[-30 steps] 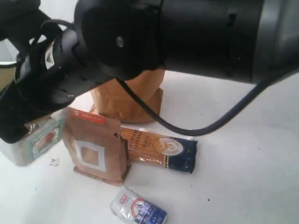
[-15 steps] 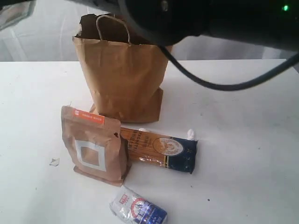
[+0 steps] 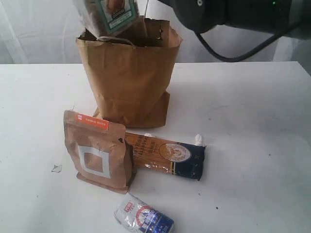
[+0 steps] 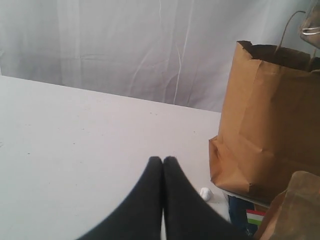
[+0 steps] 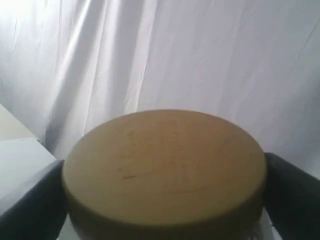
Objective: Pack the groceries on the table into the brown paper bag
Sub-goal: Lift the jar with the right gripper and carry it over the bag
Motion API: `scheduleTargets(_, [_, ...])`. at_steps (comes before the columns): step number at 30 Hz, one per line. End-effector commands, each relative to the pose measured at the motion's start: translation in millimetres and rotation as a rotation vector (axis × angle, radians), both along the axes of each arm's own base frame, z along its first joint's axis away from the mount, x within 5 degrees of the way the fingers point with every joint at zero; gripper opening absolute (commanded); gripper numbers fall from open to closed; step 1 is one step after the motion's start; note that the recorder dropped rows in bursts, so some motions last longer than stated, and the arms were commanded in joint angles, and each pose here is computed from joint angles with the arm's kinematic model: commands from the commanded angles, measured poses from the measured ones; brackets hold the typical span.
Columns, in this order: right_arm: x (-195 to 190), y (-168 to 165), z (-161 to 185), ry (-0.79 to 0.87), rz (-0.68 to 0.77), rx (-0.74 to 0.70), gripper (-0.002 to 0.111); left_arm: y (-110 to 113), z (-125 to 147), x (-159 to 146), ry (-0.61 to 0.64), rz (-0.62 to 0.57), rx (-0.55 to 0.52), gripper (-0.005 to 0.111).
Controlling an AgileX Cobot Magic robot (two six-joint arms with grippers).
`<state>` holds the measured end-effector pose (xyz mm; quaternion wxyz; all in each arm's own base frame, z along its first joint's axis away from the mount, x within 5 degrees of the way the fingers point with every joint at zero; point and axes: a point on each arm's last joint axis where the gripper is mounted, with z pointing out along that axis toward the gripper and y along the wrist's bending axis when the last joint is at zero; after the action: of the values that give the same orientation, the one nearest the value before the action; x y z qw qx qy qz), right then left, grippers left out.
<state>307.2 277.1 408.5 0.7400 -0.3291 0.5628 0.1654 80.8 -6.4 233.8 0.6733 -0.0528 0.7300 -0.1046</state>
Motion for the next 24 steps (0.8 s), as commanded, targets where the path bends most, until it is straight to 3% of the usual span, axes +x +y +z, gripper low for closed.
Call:
scheduleTargets(1, [0.2, -7.3, 12.9, -0.089, -0.015, 0.041, 0.017, -2.2, 2.6, -0.8, -0.012, -0.027, 0.014, 0.0])
scheduleTargets(6, [-0.1, -8.4, 16.6, -0.121, -0.014, 0.067, 0.007, -2.2, 2.6, -0.8, -0.012, -0.027, 0.014, 0.0])
scheduleTargets(12, [9.1, -16.3, 14.6, -0.059, -0.052, 0.144, 0.007, -2.2, 2.6, -0.8, -0.012, -0.027, 0.014, 0.0])
scheduleTargets(18, [35.7, -34.6, 0.0, 0.111, -0.154, 0.33, 0.007, -2.4, 2.5, -0.8, -0.012, -0.029, 0.014, 0.0])
scheduleTargets(24, [42.9, -45.2, 3.5, 0.083, -0.212, 0.489, 0.007, -4.2, 2.4, -1.1, -0.01, -0.049, 0.013, 0.0])
